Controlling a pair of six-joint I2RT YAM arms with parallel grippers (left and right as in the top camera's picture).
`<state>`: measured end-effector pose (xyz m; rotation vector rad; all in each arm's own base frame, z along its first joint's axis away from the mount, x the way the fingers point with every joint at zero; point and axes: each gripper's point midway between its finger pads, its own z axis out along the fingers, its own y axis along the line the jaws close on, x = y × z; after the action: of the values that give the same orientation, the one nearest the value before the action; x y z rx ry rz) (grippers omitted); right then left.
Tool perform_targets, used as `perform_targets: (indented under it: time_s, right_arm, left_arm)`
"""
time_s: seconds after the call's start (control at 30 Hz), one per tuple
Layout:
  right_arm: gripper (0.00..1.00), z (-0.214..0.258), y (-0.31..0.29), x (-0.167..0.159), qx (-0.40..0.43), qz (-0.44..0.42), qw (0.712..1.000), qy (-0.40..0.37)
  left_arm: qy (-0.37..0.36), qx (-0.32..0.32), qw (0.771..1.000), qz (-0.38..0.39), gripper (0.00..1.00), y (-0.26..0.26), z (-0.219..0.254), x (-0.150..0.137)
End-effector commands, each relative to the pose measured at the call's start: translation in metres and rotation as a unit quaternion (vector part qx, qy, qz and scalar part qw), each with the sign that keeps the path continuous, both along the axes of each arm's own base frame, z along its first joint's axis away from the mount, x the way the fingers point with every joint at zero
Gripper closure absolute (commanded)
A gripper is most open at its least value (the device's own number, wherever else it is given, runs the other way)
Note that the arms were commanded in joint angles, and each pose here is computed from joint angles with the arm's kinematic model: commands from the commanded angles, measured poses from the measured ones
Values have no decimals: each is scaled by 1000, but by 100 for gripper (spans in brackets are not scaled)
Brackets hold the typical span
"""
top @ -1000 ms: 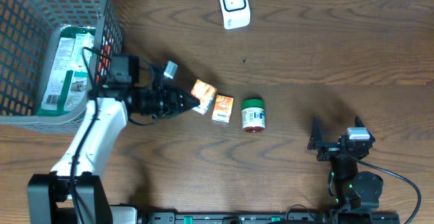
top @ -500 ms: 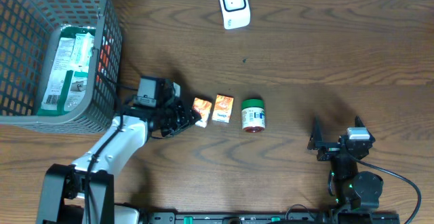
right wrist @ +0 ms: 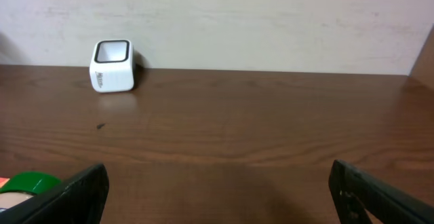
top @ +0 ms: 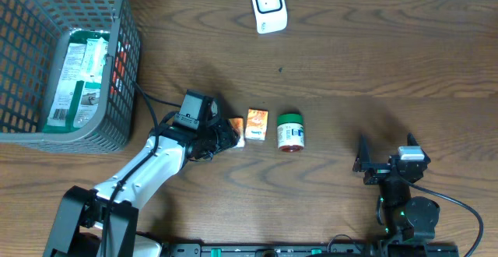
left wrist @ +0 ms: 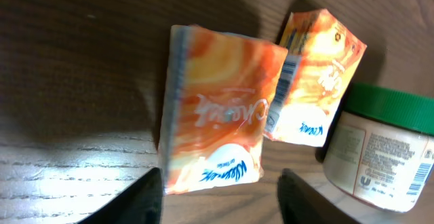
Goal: Scan the item barcode
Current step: 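Place the second tissue pack on the table left of the first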
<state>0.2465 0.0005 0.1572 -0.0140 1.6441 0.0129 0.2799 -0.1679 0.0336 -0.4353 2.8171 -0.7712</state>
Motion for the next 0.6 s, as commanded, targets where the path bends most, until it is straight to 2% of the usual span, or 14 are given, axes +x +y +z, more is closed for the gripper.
perform_targets:
  time_s: [0.0, 0.07, 0.23, 0.3, 0.4, 0.43, 0.57]
  right_arm:
    - [1, 0, 2, 0, 3, 4, 1000, 0]
    - [1, 0, 2, 0, 3, 3, 1000, 0]
    - [1, 0, 2, 0, 3, 3, 1000, 0]
    - [1, 0, 2, 0, 3, 4, 1000, 0]
    - [1, 0, 2, 0, 3, 3, 1000, 0]
    - [1, 0, 2, 0, 3, 3, 1000, 0]
    - [1, 0, 2, 0, 3, 3, 1000, 0]
  left_arm:
    - [-1, 13, 1000, 7, 41, 4, -4, 1]
    - [-1, 13, 1000, 7, 36, 4, -3, 1]
    - [2, 17, 1000, 1, 34, 5, -2, -3]
    - [-5, 18, 1000, -6, 29, 5, 2, -4]
    - [-19, 17, 1000, -14, 27, 5, 14, -4]
    - [-28, 17, 999, -19, 24, 5, 21, -3]
    - [-48, 34, 998, -27, 23, 10, 49, 0]
